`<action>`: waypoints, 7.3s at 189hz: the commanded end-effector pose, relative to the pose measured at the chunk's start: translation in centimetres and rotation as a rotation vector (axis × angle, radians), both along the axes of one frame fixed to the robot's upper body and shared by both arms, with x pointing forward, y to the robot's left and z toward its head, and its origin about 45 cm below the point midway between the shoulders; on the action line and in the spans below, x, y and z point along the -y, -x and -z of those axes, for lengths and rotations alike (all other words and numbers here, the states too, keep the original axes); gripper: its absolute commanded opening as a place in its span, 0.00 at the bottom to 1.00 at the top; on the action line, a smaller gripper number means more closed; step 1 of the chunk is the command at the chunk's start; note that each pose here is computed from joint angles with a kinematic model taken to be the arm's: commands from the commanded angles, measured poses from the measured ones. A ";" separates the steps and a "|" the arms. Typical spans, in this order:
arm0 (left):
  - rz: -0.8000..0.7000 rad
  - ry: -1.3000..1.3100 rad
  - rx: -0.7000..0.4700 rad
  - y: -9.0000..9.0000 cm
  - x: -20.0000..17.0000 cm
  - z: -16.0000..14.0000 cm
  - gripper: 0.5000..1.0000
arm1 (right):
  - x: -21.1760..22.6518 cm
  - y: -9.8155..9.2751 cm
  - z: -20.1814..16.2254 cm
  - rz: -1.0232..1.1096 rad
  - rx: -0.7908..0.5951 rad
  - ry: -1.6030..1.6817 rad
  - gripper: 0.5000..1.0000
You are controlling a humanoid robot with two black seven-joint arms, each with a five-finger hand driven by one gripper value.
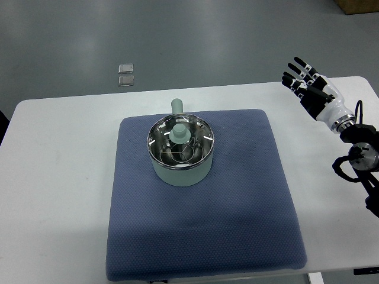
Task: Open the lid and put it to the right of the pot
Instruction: 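Move the right hand over the pot toward the green lid knob, then lower the right hand and close its fingers around the green knob, then lift the glass lid off the pot with the right hand, then carry the lid beside the pot and lower it onto the mat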
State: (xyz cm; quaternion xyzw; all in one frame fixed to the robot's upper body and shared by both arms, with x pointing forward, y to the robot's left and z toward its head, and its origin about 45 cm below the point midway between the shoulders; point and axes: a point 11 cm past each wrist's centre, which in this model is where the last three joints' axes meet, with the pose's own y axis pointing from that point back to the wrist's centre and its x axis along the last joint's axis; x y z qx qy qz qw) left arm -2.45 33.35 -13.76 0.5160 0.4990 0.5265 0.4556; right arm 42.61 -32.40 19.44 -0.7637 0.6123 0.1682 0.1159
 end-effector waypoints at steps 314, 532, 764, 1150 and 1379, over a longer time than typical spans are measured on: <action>0.000 0.000 0.000 0.0 0.0 0.0 1.00 | -25.5 0.3 -11.6 -1.014 0.827 1.681 0.66; 0.000 0.000 0.000 0.0 0.0 0.0 1.00 | -25.5 1.2 -9.1 -1.075 0.832 1.708 0.48; 0.000 0.000 0.000 0.0 0.0 0.0 1.00 | -25.3 1.0 -8.6 -1.072 0.829 1.747 0.34; 0.000 0.000 0.000 0.0 0.0 0.0 1.00 | -21.1 0.4 -13.2 -0.996 0.831 1.800 0.00; 0.000 0.000 0.000 0.0 0.0 0.0 1.00 | -9.2 3.6 -3.0 -0.981 0.548 1.752 0.00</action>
